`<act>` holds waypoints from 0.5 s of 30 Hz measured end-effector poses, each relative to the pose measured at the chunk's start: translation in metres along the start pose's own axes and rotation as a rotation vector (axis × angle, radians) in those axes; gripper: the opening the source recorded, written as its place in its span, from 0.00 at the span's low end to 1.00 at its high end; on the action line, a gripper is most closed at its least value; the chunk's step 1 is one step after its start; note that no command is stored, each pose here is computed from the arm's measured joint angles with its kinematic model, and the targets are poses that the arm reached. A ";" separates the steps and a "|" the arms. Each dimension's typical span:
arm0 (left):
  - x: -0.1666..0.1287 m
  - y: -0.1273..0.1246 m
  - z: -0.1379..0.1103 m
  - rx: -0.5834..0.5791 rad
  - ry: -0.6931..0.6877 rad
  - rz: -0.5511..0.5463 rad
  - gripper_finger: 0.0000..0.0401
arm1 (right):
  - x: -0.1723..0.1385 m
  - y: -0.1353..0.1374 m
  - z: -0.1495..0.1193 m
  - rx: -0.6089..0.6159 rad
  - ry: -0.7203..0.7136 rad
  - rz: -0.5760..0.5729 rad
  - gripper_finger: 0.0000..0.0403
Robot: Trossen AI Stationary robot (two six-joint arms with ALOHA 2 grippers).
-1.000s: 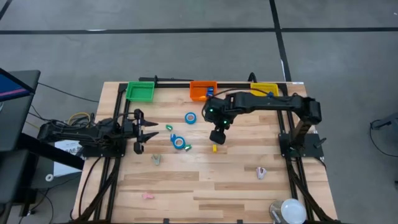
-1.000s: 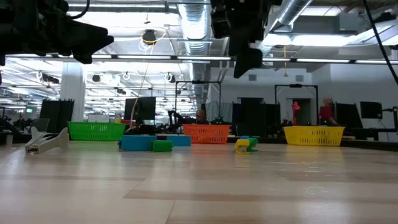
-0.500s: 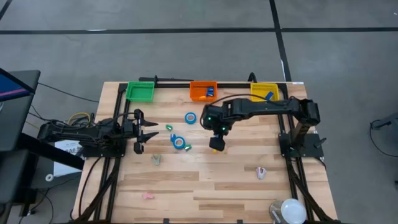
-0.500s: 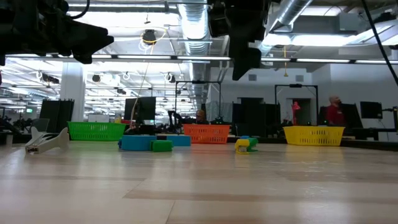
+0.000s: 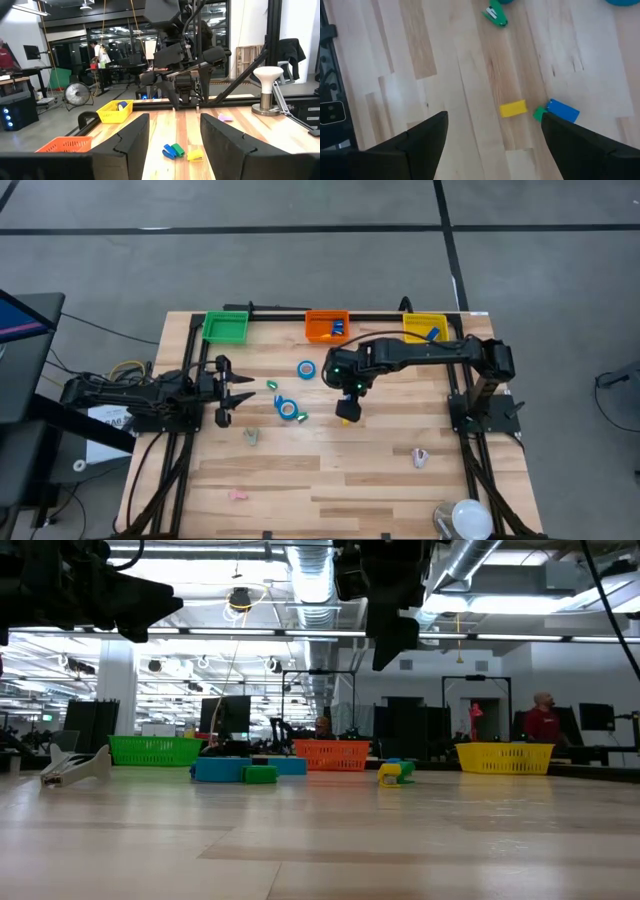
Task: Pick and place Stapler, Stapler remover, tape
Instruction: Put the green stapler into the orange bin
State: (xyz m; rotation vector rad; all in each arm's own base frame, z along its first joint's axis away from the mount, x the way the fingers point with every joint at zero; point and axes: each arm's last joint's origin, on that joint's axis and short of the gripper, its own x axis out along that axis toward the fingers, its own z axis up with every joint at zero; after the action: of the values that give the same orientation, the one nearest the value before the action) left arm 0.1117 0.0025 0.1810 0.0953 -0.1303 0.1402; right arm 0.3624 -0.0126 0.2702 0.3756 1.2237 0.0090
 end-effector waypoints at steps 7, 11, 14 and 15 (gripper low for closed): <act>0.000 0.000 0.000 0.000 -0.003 0.000 0.42 | 0.016 -0.002 -0.007 -0.226 -0.003 0.003 0.78; 0.000 0.000 0.001 -0.001 -0.005 0.001 0.42 | 0.014 -0.004 -0.018 -0.425 0.014 0.002 0.78; 0.000 0.000 0.001 -0.001 -0.006 0.001 0.42 | 0.010 -0.009 -0.024 -0.535 0.011 0.000 0.78; 0.000 0.000 0.001 -0.001 -0.006 0.001 0.42 | 0.010 -0.012 -0.027 -0.557 0.015 -0.002 0.78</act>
State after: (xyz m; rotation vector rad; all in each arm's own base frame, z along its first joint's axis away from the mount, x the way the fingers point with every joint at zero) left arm 0.1116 0.0026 0.1815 0.0948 -0.1360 0.1406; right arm 0.3395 -0.0140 0.2498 -0.1120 1.1816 0.3445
